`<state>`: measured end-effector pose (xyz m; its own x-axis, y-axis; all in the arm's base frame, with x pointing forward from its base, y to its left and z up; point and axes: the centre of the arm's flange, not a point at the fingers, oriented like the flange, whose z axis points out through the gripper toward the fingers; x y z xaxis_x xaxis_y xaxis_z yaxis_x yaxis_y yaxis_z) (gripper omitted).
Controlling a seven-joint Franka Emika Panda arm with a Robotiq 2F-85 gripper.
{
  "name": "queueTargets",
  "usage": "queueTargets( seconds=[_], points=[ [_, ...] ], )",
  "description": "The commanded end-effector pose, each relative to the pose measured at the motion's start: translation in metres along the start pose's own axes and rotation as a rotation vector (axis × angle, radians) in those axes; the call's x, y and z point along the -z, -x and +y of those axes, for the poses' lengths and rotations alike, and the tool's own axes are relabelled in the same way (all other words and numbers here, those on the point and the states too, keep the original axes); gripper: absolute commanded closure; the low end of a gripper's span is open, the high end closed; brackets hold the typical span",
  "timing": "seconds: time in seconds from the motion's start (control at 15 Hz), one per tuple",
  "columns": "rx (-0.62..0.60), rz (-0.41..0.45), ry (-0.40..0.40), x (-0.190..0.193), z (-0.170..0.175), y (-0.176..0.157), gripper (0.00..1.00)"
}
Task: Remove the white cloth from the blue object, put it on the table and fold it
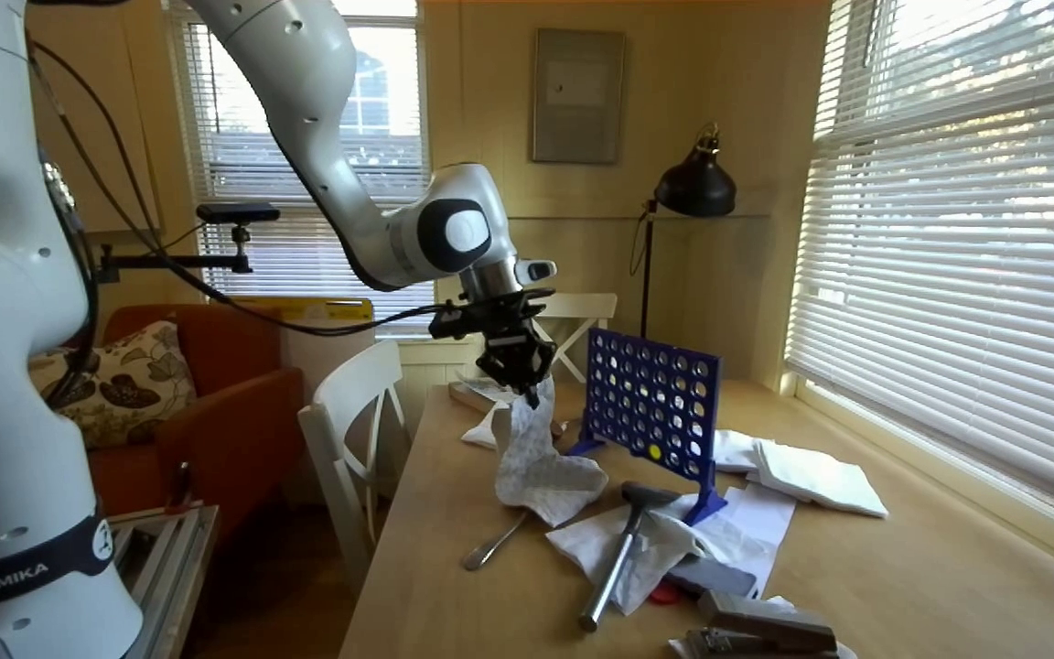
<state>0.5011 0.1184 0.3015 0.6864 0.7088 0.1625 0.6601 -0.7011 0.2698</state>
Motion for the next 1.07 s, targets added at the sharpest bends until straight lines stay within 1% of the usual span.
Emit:
queueTargets(
  seconds=[0.0,0.07,0.2,0.27,0.4,0.6,0.87,1.0],
  points=[
    [-0.142,-0.043,0.064,-0.031,0.010,0.004,0.99],
    [-0.163,-0.071,0.067,-0.040,0.011,0.006,0.99],
    [-0.193,-0.100,0.070,-0.053,0.009,0.011,0.99],
    [-0.200,-0.116,0.053,-0.063,0.006,0.012,0.99],
    [-0.210,-0.135,0.046,-0.077,-0.001,0.012,0.99],
    [-0.220,-0.131,0.054,-0.094,-0.007,0.007,0.99],
    [-0.233,-0.096,0.096,-0.105,0.001,-0.007,0.99],
    [-0.233,-0.093,0.111,-0.110,0.005,-0.015,0.99]
  ],
)
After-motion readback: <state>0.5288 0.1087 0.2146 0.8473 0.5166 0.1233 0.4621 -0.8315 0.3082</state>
